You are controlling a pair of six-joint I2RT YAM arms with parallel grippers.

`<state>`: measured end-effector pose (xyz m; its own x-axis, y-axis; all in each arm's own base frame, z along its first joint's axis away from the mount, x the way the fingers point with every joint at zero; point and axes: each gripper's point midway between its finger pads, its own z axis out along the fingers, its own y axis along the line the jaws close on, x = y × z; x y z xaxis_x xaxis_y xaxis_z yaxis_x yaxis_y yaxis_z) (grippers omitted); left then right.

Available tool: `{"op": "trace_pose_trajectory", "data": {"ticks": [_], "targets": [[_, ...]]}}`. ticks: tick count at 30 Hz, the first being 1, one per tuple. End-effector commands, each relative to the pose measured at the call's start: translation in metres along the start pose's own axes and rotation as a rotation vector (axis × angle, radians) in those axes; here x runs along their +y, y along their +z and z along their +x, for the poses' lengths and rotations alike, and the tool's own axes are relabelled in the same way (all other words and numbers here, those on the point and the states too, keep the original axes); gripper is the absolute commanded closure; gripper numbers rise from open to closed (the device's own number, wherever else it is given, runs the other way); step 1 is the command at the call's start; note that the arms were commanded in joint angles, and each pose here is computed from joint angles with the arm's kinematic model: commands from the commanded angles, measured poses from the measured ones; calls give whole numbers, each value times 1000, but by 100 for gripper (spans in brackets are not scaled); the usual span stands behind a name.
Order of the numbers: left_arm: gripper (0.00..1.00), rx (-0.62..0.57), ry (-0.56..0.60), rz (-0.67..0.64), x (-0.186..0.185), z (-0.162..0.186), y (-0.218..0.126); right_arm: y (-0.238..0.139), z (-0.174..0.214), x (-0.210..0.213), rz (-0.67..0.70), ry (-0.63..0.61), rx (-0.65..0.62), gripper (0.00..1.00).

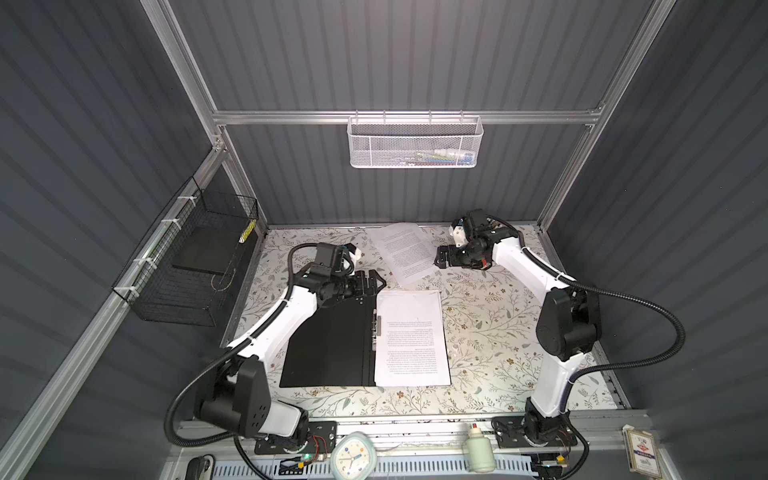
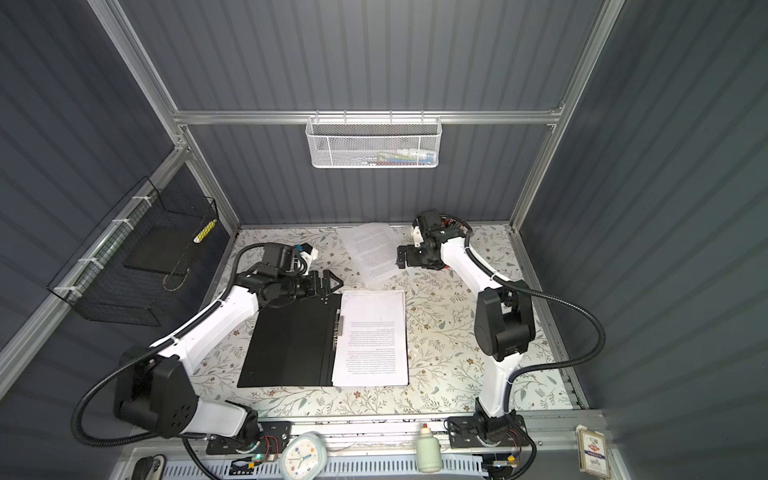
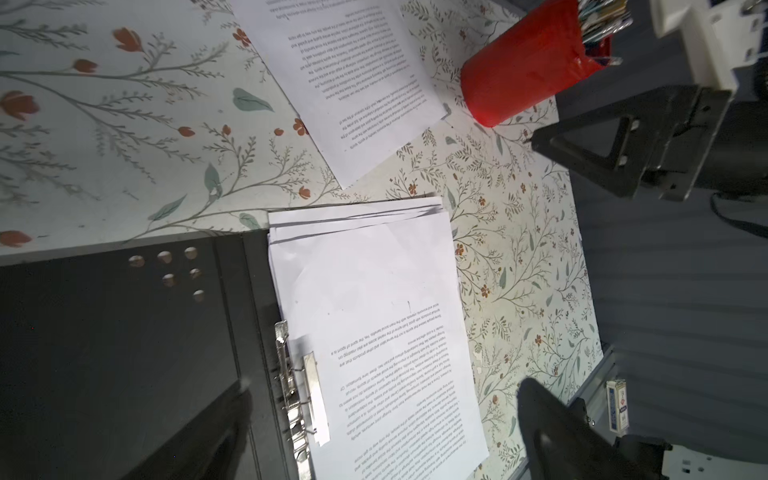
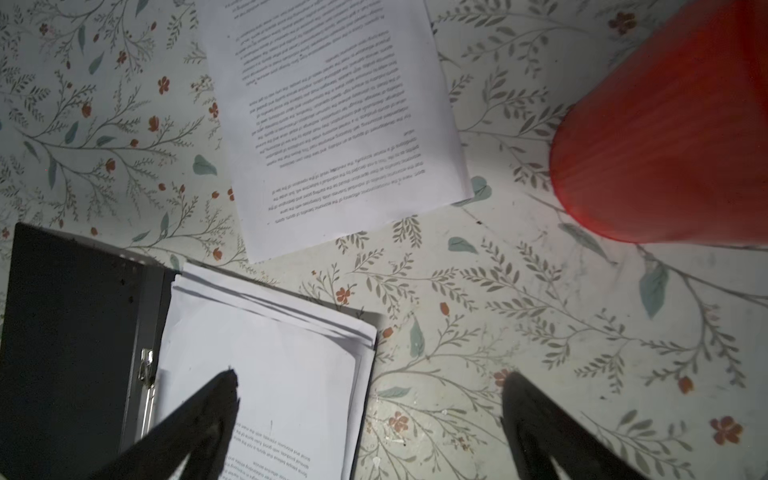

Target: Put the files into the folder

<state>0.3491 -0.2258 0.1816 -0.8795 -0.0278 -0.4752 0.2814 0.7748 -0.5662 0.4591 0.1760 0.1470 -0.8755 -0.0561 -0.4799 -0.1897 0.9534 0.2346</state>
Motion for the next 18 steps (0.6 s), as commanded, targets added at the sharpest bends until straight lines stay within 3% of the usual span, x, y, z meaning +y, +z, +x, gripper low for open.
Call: {"op": "trace_pose_trajectory", "data": {"ticks": [1, 4, 11, 18], "targets": [[0, 15, 3, 21, -21, -21, 35, 3, -14, -18, 43, 74, -38, 1], [0, 34, -32, 28, -24, -41, 76, 10, -20, -21, -12, 124, -43, 1], [0, 68, -61, 59, -19, -73, 164, 29, -25, -26, 5, 139, -38, 1], [0, 69, -88, 72, -11, -88, 212, 52, -30, -31, -50, 198, -16, 1]]}}
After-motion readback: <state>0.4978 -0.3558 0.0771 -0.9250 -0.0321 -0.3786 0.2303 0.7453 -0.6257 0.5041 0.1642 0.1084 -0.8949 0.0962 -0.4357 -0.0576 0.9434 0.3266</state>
